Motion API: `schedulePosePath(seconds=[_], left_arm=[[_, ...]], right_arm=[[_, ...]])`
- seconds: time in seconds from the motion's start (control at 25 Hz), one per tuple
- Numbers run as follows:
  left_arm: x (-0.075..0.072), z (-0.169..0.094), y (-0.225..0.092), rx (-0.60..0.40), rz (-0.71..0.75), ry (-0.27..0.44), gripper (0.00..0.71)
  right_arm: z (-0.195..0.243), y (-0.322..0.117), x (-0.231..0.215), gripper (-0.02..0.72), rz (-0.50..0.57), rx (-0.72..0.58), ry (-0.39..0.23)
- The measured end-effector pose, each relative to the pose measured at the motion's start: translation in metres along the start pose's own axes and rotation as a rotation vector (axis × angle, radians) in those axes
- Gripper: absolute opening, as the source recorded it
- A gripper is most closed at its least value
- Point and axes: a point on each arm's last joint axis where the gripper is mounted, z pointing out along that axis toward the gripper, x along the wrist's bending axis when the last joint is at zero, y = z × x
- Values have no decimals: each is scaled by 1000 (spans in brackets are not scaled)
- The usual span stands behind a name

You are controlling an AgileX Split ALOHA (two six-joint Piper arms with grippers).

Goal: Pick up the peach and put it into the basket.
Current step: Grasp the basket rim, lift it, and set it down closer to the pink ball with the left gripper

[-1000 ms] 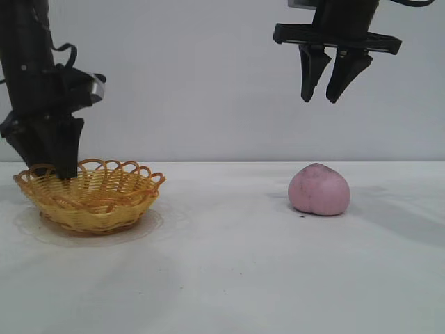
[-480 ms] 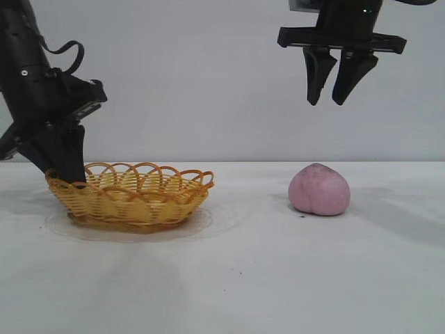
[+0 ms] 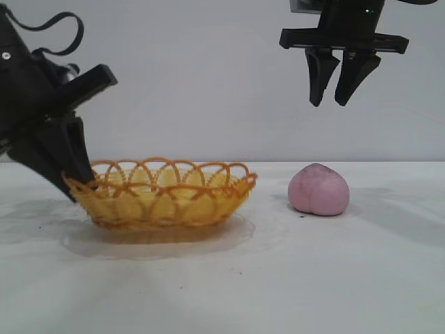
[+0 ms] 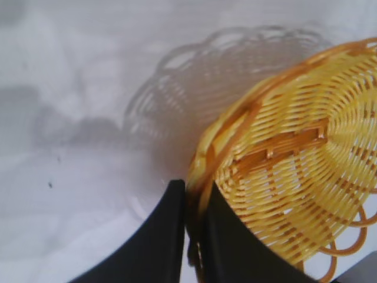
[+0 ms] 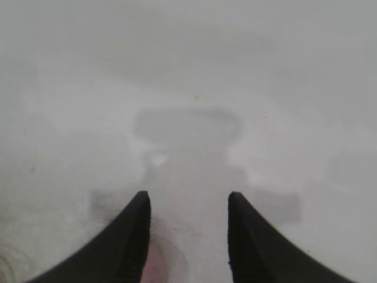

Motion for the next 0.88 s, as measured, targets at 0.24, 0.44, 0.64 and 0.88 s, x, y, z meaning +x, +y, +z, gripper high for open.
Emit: schedulePosePath(seconds=[0.24, 0.44, 0.64, 0.88], left_arm=[[3, 3, -6, 14, -11, 1, 60], [3, 3, -6, 13, -6, 1, 281], [3, 1, -10, 55, 30, 9, 356], [11, -39, -4, -41, 18, 6, 382]], right_arm=[[0, 0, 0, 258, -4, 0, 0], [0, 0, 0, 258, -4, 0, 0], [0, 0, 0, 258, -5, 0, 1], [0, 0, 0, 258, -4, -2, 3]])
